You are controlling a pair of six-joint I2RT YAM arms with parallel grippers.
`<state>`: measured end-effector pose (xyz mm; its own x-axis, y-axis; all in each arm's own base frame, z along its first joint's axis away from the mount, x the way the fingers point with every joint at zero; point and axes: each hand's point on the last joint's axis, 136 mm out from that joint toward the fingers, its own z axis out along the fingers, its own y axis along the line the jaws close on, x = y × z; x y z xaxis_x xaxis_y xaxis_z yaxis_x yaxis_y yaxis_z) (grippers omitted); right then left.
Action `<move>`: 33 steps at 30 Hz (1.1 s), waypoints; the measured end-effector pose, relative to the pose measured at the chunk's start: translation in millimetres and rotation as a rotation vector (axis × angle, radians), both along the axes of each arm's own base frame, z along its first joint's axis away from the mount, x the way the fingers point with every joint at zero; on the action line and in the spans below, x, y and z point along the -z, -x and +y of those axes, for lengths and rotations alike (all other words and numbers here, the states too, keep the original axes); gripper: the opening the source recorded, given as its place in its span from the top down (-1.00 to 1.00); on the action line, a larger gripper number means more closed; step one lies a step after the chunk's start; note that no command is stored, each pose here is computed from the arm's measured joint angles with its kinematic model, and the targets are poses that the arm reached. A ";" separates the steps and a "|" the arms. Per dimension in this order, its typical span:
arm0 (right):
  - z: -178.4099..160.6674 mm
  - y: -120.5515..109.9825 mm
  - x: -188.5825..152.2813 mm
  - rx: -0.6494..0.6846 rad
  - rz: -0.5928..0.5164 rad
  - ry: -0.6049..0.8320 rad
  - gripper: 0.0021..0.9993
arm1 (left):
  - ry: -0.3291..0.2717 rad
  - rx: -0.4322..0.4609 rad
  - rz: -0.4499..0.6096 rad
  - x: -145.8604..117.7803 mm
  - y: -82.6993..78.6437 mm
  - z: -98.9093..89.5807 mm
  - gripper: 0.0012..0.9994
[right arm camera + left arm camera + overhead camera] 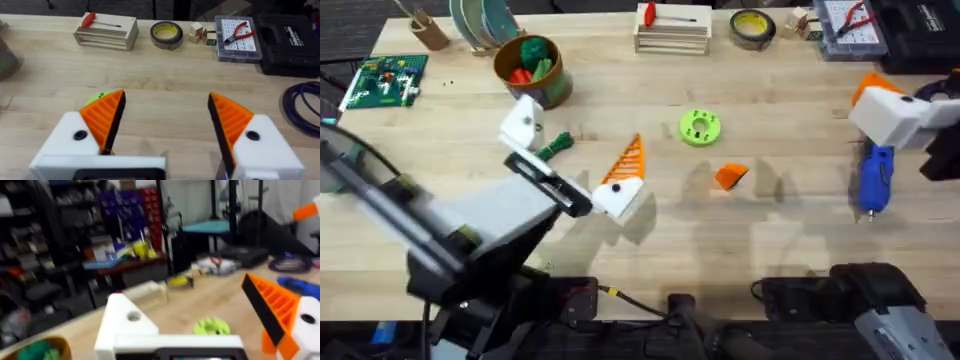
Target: Pick up the gripper from the table and insert it into the empty holder that is missing its gripper. Then pick up a screw, insert it into the mounting hole, and use the screwdriver to tighten it. Finally, clean up the table by picking up the vegetable and placing it into the bucket.
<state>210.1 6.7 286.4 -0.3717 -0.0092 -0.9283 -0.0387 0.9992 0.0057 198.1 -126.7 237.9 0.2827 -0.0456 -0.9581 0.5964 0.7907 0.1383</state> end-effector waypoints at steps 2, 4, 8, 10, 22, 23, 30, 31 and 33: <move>0.0 -0.1 0.1 0.000 0.000 0.000 -0.98 | -0.019 0.015 0.060 14.3 -1.4 -4.1 -0.99; 0.0 0.0 0.1 0.000 0.000 0.000 -0.98 | -0.041 0.031 0.123 29.8 -1.9 -8.0 -0.99; 0.0 0.0 0.0 0.000 0.000 0.000 -0.98 | -0.079 0.050 0.229 56.1 -1.5 -12.4 -0.99; 0.0 0.0 0.1 0.000 0.000 0.000 -0.98 | -0.099 0.051 0.289 70.9 -1.4 -12.5 -0.99; 0.0 0.0 0.1 0.000 0.000 0.000 -0.98 | -0.105 0.051 0.307 75.2 -1.2 -12.5 -0.99; 0.0 0.0 0.1 0.000 0.001 0.000 -0.98 | -0.105 0.051 0.307 75.4 -1.2 -12.5 -0.99; 0.0 0.0 0.1 0.000 0.000 0.000 -0.98 | -0.105 0.051 0.307 75.3 -1.2 -12.5 -0.99; 0.0 0.0 0.2 0.000 0.001 0.000 -0.98 | -0.105 0.051 0.308 75.4 -1.2 -12.5 -0.99; 0.0 0.0 0.1 0.000 0.001 0.000 -0.98 | -0.105 0.051 0.307 75.3 -1.2 -12.5 -0.99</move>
